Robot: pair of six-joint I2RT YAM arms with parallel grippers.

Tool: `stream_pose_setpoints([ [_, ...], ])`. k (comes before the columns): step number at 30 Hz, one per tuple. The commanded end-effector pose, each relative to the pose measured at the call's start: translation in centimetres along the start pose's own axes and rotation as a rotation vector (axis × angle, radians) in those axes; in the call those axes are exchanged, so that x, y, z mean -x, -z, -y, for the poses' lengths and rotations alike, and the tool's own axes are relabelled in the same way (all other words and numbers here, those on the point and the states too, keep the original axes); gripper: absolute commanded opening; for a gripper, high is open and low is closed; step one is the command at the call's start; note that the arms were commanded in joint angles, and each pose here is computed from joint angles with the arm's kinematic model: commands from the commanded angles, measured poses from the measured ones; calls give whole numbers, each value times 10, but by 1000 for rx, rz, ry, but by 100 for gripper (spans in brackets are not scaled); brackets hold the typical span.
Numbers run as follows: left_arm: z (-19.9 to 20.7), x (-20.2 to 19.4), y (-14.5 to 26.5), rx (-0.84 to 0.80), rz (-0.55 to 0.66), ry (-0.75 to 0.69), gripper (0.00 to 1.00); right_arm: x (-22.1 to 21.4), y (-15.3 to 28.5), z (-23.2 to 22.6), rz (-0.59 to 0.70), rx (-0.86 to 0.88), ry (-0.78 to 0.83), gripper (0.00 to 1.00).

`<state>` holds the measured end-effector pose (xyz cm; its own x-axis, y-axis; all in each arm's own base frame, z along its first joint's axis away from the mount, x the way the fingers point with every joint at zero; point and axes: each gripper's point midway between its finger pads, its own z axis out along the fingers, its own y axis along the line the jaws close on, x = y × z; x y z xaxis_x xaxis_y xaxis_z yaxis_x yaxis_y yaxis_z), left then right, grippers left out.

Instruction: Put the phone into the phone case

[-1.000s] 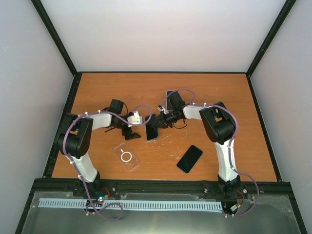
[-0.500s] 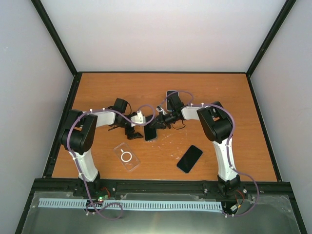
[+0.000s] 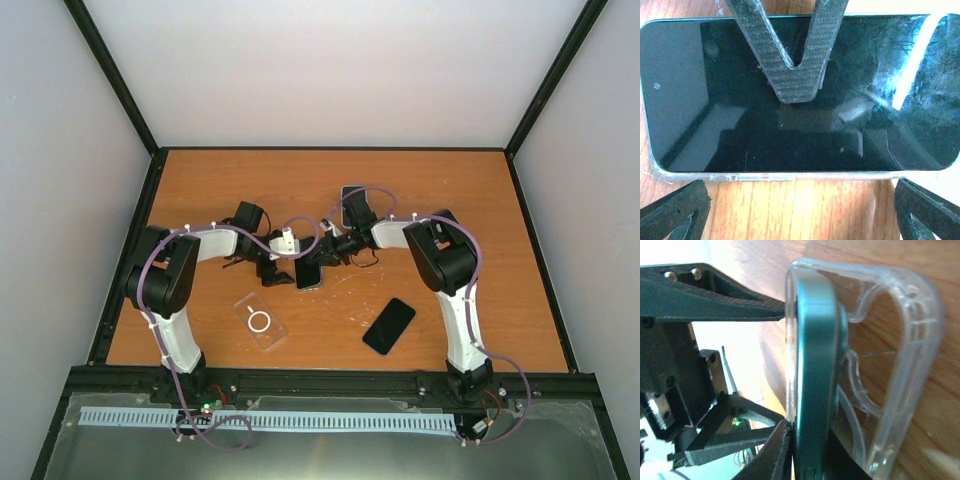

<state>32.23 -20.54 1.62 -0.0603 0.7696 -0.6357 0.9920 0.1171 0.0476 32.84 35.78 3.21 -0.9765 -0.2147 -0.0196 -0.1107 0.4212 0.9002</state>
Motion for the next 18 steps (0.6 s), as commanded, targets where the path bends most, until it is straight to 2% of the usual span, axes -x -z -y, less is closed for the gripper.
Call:
stream_pose_setpoints([
  [1,13,1,-11,-30,-8,-43,100,-12,-9,14,3,-152,38,14],
  [6,14,0,-12,-33,-12,-39,100,-9,0,1,28,-196,93,24],
  [18,15,-1,-12,-32,-12,-43,100,-6,11,-27,54,-260,173,40],
])
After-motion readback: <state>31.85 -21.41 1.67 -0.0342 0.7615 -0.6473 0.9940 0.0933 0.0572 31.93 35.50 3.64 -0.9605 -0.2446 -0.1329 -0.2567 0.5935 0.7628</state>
